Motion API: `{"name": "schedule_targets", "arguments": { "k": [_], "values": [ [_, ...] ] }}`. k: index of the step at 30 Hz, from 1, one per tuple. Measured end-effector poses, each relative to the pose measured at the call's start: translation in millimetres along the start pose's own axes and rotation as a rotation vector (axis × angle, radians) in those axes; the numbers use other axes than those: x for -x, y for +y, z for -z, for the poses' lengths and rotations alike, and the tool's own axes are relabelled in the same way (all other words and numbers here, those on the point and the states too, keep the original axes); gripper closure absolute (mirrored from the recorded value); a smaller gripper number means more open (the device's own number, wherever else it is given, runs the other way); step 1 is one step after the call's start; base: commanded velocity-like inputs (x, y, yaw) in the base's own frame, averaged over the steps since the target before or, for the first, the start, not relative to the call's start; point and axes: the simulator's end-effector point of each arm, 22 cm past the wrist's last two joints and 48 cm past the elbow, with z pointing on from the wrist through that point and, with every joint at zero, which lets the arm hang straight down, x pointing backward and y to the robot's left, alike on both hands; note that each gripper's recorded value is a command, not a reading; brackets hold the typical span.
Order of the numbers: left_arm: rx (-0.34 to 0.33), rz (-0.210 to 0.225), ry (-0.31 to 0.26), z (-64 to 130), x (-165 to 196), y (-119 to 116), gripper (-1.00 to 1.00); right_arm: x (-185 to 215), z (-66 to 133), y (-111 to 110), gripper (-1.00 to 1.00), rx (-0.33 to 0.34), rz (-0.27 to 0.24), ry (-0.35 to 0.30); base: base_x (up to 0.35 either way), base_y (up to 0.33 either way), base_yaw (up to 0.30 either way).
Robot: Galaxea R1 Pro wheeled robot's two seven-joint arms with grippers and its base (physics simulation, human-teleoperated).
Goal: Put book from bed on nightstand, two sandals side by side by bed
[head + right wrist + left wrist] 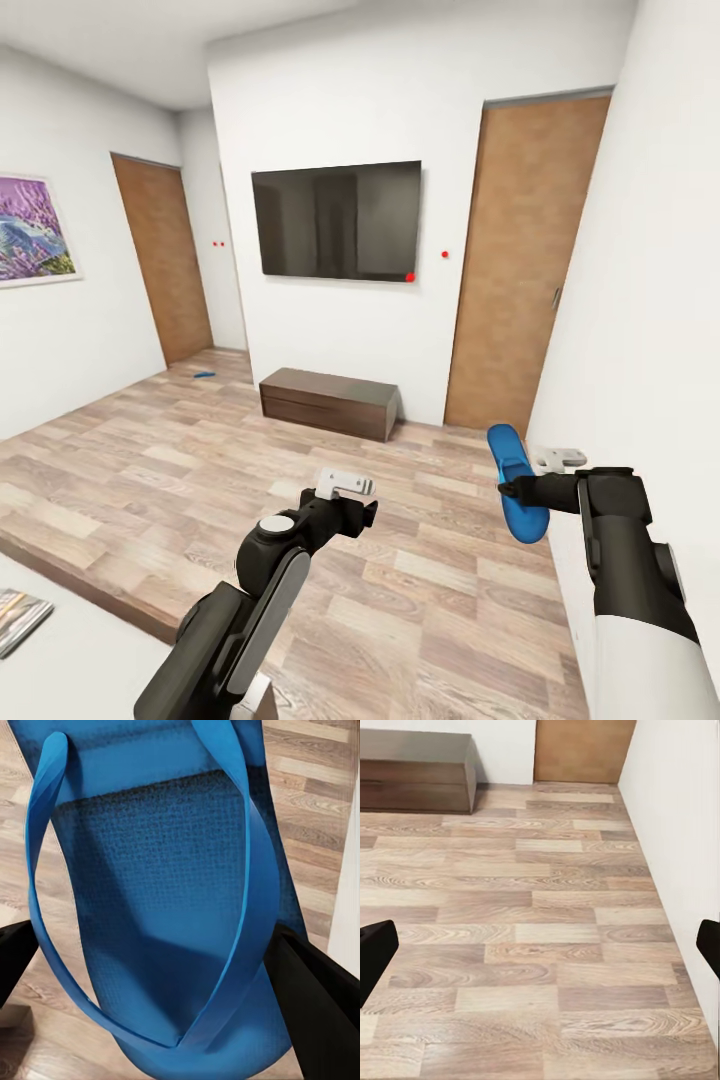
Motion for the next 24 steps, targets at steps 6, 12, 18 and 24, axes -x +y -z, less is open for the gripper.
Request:
{"name": "schedule_targets", "arguments": {
  "k": [6,12,18,24],
  "values": [
    [0.0,0.0,0.0,0.0,0.0,0.0,-1.0,0.0,-0.1,0.5,1.0,0.001,0.0,0.0,0.0,0.0,-0.164],
    [0.0,0.0,0.0,0.1,0.0,0.1,-1.0,0.1,-0.4,2.3,1.0,0.003,0.002,0.0,0.0,0.0,-0.036],
    [0.001,0.0,0.0,0.0,-0.1,0.2,-1.0,0.1,-0.5,2.8,1.0,0.004,0.003,0.0,0.0,0.0,-0.018],
    [0.001,-0.001,0.001,-0.2,-0.2,0.3,-1.0,-0.3,-0.8,2.9,1.0,0.004,0.003,0.002,0.0,0.0,-0.199]
  ]
}}
